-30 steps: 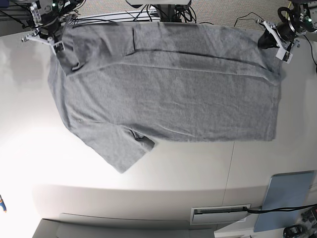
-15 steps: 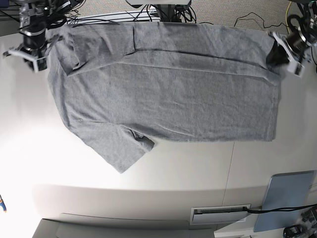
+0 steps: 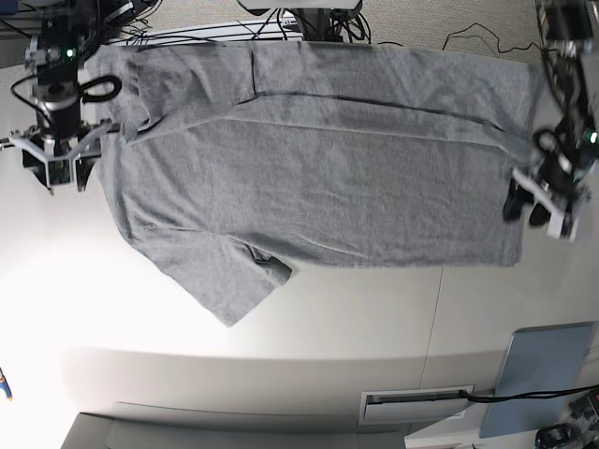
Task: Fold the T-shirt properly
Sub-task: 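Move both grippers to the hem corners and grasp them, then lift the hem with both grippers and fold it toward the collar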
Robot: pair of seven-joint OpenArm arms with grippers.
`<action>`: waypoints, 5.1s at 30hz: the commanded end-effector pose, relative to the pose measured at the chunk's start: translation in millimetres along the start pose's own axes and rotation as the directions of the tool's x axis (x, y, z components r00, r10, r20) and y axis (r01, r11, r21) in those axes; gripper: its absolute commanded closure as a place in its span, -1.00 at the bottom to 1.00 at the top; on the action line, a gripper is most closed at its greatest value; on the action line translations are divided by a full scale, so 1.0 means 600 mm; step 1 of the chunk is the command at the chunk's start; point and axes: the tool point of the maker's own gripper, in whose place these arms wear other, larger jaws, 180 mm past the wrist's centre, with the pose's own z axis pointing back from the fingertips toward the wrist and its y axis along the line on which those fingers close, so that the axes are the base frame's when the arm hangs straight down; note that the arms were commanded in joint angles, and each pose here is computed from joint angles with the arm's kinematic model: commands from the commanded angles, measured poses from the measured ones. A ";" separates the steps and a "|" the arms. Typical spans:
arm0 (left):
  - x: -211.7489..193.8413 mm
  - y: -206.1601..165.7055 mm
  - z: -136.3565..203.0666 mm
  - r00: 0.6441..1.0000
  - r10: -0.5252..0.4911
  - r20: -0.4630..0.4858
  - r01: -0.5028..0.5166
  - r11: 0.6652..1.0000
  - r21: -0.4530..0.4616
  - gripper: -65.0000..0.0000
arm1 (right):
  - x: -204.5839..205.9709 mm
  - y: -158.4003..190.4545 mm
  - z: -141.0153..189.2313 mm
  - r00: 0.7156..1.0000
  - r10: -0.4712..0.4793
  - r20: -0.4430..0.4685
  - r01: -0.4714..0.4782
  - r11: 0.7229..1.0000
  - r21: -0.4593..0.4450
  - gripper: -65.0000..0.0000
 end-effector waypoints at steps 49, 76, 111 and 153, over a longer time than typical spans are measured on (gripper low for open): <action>0.021 0.094 -0.168 0.956 0.245 -0.160 -0.241 0.970 0.039 -0.01 | 0.041 0.173 -0.085 0.997 -0.075 -0.006 0.073 0.951 0.299 0.16; -0.015 0.055 -0.176 0.956 0.120 -0.267 -0.133 0.991 -0.030 1.00 | 0.101 0.128 -0.274 0.976 -0.180 -0.123 0.211 0.922 0.324 0.16; 0.011 0.059 -0.172 0.969 0.094 -0.228 -0.108 0.993 -0.047 1.00 | 0.084 0.227 -0.384 0.912 0.031 -0.409 0.191 0.851 0.489 1.00; -0.001 0.012 0.077 0.998 0.052 -0.029 -0.057 0.979 -0.193 1.00 | 0.011 0.106 -0.111 0.983 0.021 -0.182 0.026 0.966 0.257 1.00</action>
